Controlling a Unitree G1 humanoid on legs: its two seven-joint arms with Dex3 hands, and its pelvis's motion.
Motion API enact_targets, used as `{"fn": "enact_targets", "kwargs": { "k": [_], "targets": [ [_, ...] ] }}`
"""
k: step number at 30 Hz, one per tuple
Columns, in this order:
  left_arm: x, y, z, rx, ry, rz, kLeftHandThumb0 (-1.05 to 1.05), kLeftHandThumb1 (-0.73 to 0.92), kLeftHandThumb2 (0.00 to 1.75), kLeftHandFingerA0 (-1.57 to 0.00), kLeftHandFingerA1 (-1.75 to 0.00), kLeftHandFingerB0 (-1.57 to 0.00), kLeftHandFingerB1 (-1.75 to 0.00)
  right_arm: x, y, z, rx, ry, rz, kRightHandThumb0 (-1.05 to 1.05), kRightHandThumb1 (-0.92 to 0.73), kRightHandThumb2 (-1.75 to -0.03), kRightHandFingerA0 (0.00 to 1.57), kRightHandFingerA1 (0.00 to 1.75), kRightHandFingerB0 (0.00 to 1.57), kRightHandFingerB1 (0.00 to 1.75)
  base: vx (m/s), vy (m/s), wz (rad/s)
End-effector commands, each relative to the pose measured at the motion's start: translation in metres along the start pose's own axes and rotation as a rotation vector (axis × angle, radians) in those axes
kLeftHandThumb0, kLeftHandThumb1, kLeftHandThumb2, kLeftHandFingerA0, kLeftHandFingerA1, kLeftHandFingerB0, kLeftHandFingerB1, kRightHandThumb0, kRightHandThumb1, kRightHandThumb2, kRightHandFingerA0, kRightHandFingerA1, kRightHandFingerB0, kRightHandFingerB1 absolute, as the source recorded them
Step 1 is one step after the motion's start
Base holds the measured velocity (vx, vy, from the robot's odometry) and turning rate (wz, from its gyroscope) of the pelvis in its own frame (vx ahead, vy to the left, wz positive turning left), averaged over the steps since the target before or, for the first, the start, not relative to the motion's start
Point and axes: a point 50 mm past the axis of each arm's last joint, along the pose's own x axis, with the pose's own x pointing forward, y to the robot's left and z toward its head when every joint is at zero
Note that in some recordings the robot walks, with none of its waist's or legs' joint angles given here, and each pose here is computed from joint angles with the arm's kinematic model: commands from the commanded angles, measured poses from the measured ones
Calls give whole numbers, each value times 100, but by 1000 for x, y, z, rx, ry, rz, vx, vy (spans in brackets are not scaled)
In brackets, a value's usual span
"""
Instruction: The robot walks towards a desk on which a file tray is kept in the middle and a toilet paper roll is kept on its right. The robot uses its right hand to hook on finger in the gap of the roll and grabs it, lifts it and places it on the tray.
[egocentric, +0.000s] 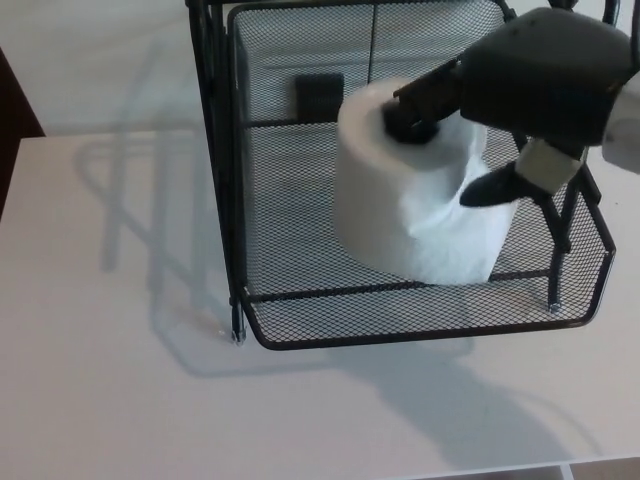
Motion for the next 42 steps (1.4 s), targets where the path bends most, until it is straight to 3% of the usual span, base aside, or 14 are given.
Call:
{"fn": "enact_targets", "kwargs": {
  "k": [1, 6, 7, 9, 10, 11, 15, 19, 26, 27, 28, 30, 33, 42],
  "targets": [
    [-1, 5, 1, 18, -23, 36, -82, 92, 123, 0, -17, 0, -11, -8, -2, -2, -136, 72, 146, -61, -42, -80, 2, 46, 19, 47, 0, 0, 0],
    [-2, 5, 1, 4, -27, 30, -82, 92, 123, 0, -17, 0, -11, -10, -11, 0, -179, 77, 145, -67, -41, -82, 0, 28, 11, 45, 0, 0, 0],
    [-1, 6, 1, 6, -22, 33, -82, 92, 123, 0, -17, 0, -11, -10, -12, 1, -182, 75, 137, -67, -55, -57, 0, 25, 15, 34, 0, 0, 0],
    [0, 7, 0, -2, -16, 36, -83, 92, 123, 0, -16, 0, -10, -11, -15, 1, -177, 78, 144, -68, -55, -57, 0, 15, 11, 34, 0, 0, 0],
    [1, 7, 0, -3, -15, 38, -82, 92, 123, 0, -18, 0, -11, -13, -19, 1, -183, 84, 142, -91, -49, -80, 0, 5, 13, 28, 0, 0, 0],
    [1, 7, 0, 13, -15, 41, -82, 92, 123, 0, -17, 0, -11, -14, -23, 1, -176, 84, 140, -74, -42, -68, 0, 0, 10, 31, 0, 0, 0],
    [0, 8, -1, -9, -19, 37, -82, 92, 123, 0, -18, 0, -11, -15, -34, 1, -162, 79, 126, -74, -52, -56, 0, 5, 9, 35, 0, 0, 0],
    [-1, 7, -1, 23, -18, 45, -81, 92, 123, 0, -18, 0, -12, -18, -58, 2, -163, 89, 133, -88, -50, -89, 0, 18, 9, 37, 0, 0, 0],
    [-1, 8, -1, 30, -10, 49, -83, 92, 124, 0, -19, 0, -11, -15, -91, 2, -104, 87, 182, -103, -58, -93, 0, 13, 13, 39, 0, 0, 0],
    [-2, 7, 0, 21, -12, 45, -83, 92, 124, 0, -18, 0, -11, -15, -95, 2, -49, 81, 190, -86, -50, -70, 0, 0, 13, 38, 0, 0, 0],
    [-2, 7, -1, 14, -9, 41, -81, 92, 123, 0, -19, 0, -12, -15, -103, 2, -18, 72, 205, -99, -56, -89, 0, 11, 17, 42, 0, 0, 0],
    [-1, 8, -2, 11, -8, 43, -81, 92, 123, 0, -19, 0, -12, -16, -108, 0, 30, 51, 202, -83, -45, -70, 0, 0, 14, 38, 0, 0, 0],
    [0, 7, -5, -12, -4, 40, -82, 92, 123, 0, -16, 0, -11, -25, -121, 0, 77, 68, 193, -88, -46, -81, 0, 11, 11, 41, 0, 0, 0],
    [-2, 8, -7, 3, -6, 48, -83, 92, 123, 0, -19, 0, -11, -132, -177, -44, 264, 216, -134, -84, -50, -86, 0, 2, 15, 37, 0, 0, 0]
  ]
}}
